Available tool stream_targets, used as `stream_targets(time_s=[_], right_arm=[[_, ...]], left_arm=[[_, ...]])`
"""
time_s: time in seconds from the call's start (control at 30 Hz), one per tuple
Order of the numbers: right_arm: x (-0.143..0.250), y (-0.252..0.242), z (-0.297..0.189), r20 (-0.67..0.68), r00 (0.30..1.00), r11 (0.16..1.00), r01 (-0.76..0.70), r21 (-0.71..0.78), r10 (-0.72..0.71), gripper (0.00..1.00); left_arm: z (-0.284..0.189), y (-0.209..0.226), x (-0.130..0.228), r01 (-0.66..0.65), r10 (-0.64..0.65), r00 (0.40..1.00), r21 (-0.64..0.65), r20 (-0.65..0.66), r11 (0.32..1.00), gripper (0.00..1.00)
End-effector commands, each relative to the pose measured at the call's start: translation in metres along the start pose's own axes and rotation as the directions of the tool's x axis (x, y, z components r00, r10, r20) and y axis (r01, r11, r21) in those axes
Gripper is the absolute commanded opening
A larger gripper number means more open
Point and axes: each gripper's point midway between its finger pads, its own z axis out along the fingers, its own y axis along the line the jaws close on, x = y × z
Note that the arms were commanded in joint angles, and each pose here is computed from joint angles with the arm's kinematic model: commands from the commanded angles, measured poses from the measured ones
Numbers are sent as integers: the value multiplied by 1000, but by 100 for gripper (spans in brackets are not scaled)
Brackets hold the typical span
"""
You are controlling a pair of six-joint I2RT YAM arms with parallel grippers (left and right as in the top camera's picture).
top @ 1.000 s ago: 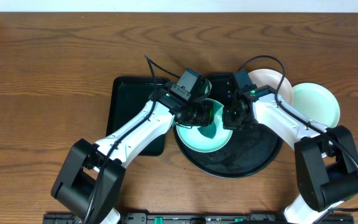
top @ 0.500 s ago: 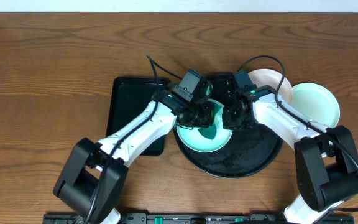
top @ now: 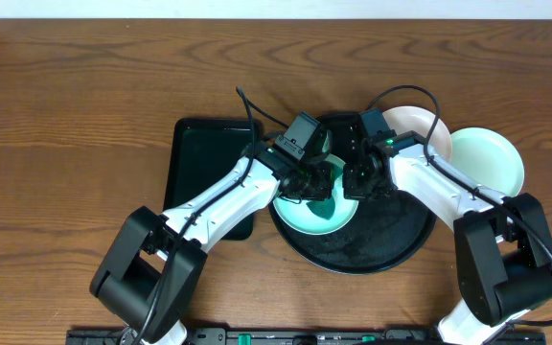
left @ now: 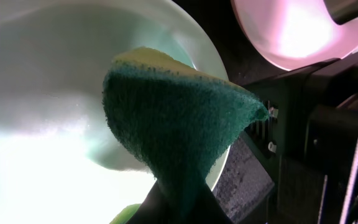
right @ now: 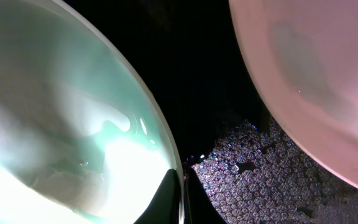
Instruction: Clean dirty plates on tray and stack at the side
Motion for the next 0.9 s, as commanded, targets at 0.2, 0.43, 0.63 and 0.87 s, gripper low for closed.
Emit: stream_targets(time_s=[0.2, 0.43, 0.63, 0.87], right_arm=[[6, 4, 3, -16, 1000, 1000, 12, -7, -12, 1], [6, 4, 3, -16, 1000, 1000, 12, -7, -12, 1], [6, 4, 3, -16, 1000, 1000, 12, -7, -12, 1], [6, 4, 3, -16, 1000, 1000, 12, -7, -12, 1]], left_arm=[[21, 14, 5, 18, -19, 999, -34, -35, 999, 8], [33, 23, 9, 29, -32, 998, -51, -59, 998, 8], [33, 29, 4, 27, -30, 999, -84, -36, 996, 8], [33, 33, 3, 23, -26, 999, -108, -23, 994, 8]])
